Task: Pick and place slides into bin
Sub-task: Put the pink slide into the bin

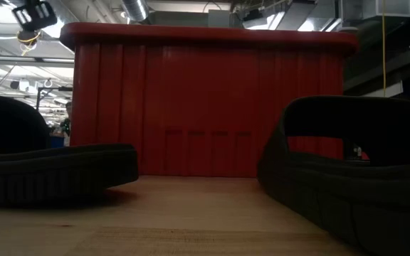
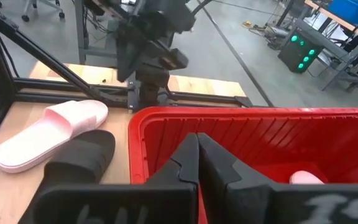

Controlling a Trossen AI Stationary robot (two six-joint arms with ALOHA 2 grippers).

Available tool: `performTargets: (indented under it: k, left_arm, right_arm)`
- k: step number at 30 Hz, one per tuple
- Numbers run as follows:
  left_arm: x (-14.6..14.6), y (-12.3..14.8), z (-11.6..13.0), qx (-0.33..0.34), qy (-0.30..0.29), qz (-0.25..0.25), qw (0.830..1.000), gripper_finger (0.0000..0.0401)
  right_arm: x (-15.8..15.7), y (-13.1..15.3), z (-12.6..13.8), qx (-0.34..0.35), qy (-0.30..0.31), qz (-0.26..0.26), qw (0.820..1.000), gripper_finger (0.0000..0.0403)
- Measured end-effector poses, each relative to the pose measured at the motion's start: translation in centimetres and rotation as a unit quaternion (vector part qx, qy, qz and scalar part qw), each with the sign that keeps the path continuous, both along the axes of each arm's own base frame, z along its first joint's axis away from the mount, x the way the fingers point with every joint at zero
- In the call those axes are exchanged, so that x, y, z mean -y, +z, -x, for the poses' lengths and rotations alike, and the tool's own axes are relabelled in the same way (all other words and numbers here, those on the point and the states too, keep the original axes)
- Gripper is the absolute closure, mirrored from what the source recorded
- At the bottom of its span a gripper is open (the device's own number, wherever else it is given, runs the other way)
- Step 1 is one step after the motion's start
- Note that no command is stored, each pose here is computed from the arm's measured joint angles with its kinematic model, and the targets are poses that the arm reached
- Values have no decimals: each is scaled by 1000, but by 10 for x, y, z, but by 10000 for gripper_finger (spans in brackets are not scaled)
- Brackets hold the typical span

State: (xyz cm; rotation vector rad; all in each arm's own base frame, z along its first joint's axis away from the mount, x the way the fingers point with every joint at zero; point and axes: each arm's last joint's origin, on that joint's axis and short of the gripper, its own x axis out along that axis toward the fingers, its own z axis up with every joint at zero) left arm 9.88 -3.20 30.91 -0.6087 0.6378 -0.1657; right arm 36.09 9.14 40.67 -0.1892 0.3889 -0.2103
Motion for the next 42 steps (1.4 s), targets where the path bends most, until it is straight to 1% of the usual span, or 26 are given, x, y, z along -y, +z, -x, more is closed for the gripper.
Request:
performTargets:
  k: [7, 14, 19, 23, 26, 30, 33, 37, 42]
  left_arm:
    - [11, -14, 5, -61, -7, 38, 997, 400]
    - [25, -16, 14, -108, -14, 93, 990, 400]
    - [34, -20, 20, -134, -5, 89, 987, 400]
    - [45, -22, 23, -169, -17, 110, 979, 399]
    - [54, -25, 23, -183, -16, 103, 978, 399]
    - [64, -30, 22, -194, 0, 93, 977, 400]
    - [69, -34, 22, -208, 35, 97, 973, 395]
    - [72, -41, 25, -254, 88, 101, 958, 384]
    - [75, -46, 29, -303, 115, 115, 939, 357]
  right_arm:
    - [-2, -1, 1, -6, 3, 4, 1000, 398]
    - [-3, -6, 1, -14, 3, 3, 1000, 398]
    - [-2, -9, 1, -20, 4, 7, 1000, 398]
    - [-3, -9, 1, -20, 4, 8, 1000, 398]
    - [-3, -9, 0, -22, 8, 17, 1000, 398]
    - [-2, -10, 0, -26, 11, 27, 999, 398]
    - [-2, -10, -1, -27, 14, 34, 999, 398]
    - [-1, -10, -1, -29, 20, 36, 999, 398]
    - [-1, -10, -2, -31, 41, 30, 998, 398]
